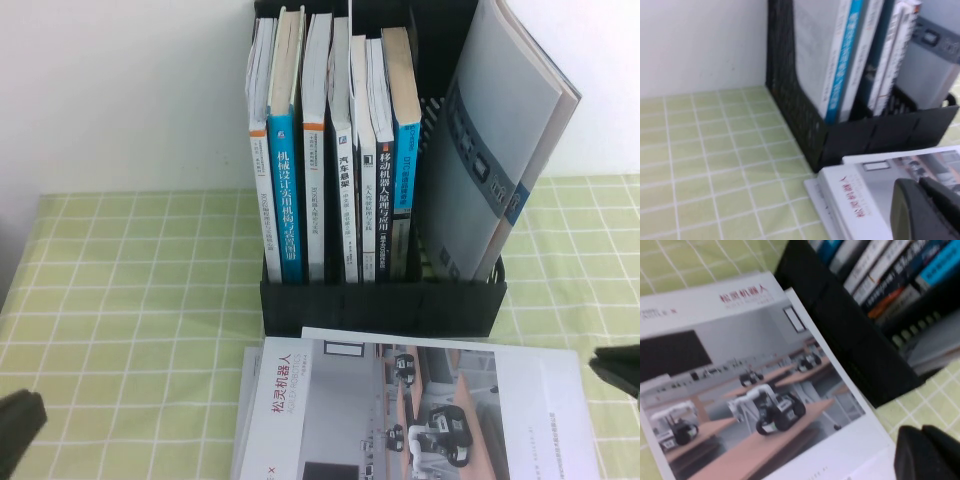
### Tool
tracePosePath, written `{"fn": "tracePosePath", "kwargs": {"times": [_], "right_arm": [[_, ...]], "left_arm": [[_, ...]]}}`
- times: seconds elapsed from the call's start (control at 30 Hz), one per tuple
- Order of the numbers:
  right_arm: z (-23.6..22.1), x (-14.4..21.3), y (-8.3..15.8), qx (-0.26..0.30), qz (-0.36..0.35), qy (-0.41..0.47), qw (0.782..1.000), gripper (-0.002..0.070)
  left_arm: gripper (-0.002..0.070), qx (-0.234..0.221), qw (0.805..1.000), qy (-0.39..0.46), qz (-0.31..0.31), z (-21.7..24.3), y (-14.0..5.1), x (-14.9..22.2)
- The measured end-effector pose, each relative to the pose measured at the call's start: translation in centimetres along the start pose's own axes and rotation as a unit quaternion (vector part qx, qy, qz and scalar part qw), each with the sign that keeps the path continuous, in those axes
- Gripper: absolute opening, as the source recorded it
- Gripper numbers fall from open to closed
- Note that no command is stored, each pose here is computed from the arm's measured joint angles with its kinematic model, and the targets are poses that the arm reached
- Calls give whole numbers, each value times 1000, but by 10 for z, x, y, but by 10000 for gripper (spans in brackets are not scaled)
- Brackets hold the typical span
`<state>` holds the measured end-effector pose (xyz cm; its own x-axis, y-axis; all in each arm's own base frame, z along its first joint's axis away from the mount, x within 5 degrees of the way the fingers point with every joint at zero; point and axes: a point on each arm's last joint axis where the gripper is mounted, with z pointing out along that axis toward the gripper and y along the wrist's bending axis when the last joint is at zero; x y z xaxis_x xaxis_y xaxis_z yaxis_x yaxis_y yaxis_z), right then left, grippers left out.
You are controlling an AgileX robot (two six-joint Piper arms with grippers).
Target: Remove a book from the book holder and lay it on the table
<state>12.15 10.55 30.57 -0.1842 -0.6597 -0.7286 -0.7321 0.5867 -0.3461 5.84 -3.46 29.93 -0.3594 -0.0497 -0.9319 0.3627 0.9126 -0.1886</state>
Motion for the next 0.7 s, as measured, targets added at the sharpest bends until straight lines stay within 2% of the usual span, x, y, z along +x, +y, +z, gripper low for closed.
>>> {"fn": "tracePosePath", "kwargs": {"times": [0.17,0.3,0.7], "right_arm": [[9,25,-2,30,40,20,999,-1],[8,24,-5,40,37,10,998,-1],[9,24,-5,41,48,8,998,-1]], "left_arm": [[-3,-25,1000,-3,-17,16,12,22],[-3,-42,999,-13,-14,21,18,30],[-3,-45,999,-15,-7,22,19,31]]}}
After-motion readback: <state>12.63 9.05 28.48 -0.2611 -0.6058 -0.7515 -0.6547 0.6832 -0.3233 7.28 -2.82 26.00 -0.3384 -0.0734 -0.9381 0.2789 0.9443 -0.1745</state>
